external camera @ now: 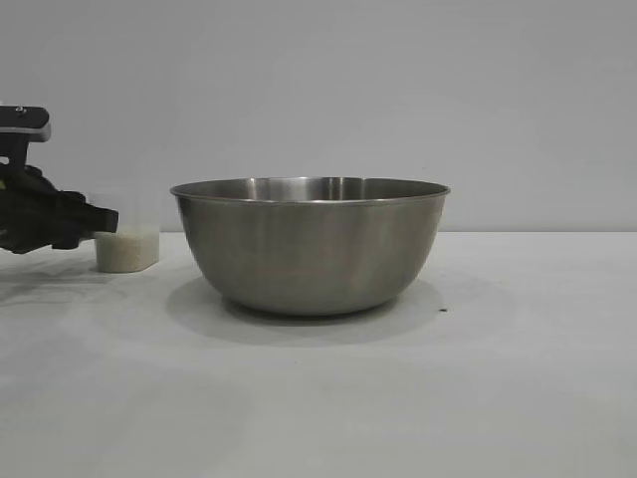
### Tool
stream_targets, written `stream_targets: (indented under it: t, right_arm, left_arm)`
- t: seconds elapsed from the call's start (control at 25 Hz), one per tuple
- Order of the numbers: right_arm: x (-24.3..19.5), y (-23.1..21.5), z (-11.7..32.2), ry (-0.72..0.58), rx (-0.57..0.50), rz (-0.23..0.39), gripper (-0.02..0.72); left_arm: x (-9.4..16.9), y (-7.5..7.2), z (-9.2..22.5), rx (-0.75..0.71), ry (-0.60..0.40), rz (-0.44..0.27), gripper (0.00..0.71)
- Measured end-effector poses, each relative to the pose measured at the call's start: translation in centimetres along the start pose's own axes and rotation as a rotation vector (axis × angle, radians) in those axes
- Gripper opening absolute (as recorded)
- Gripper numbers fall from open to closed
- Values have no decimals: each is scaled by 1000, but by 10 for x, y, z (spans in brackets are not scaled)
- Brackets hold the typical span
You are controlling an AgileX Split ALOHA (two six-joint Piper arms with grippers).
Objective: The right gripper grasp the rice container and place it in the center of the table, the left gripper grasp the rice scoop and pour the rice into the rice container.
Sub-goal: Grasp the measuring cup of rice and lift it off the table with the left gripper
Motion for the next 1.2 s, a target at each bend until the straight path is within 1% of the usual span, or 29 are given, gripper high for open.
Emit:
stream_targets:
  t: [0.12, 0.16, 0.2, 0.92, 1.2]
  right_arm:
    - [0, 0, 0, 0, 0, 0, 358]
    - [0, 0, 0, 0, 0, 0, 358]
    - [0, 0, 0, 0, 0, 0, 358]
    - [0, 0, 0, 0, 0, 0, 358]
    - [0, 0, 0, 0, 0, 0, 358]
  left_arm:
    - [0, 0, 0, 0, -2, 0, 76]
    - [0, 0, -1, 0, -4, 1, 49]
    - [0, 0, -1, 0, -8, 1, 0]
    - [0, -1, -5, 1, -25, 4, 0]
    - [4, -6, -38, 3, -62, 11, 0]
Point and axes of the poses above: a point on each arm's last joint axis where the gripper is mounted, x pointing back along that axis away from the gripper, y along the wrist's bending axis when the last joint is at zero, z = x × y, the point moved 7 cm from there along -x, pointing out along that axis toward the gripper, and after that the axes turned 10 degrees about x, right-handed, at the moved point
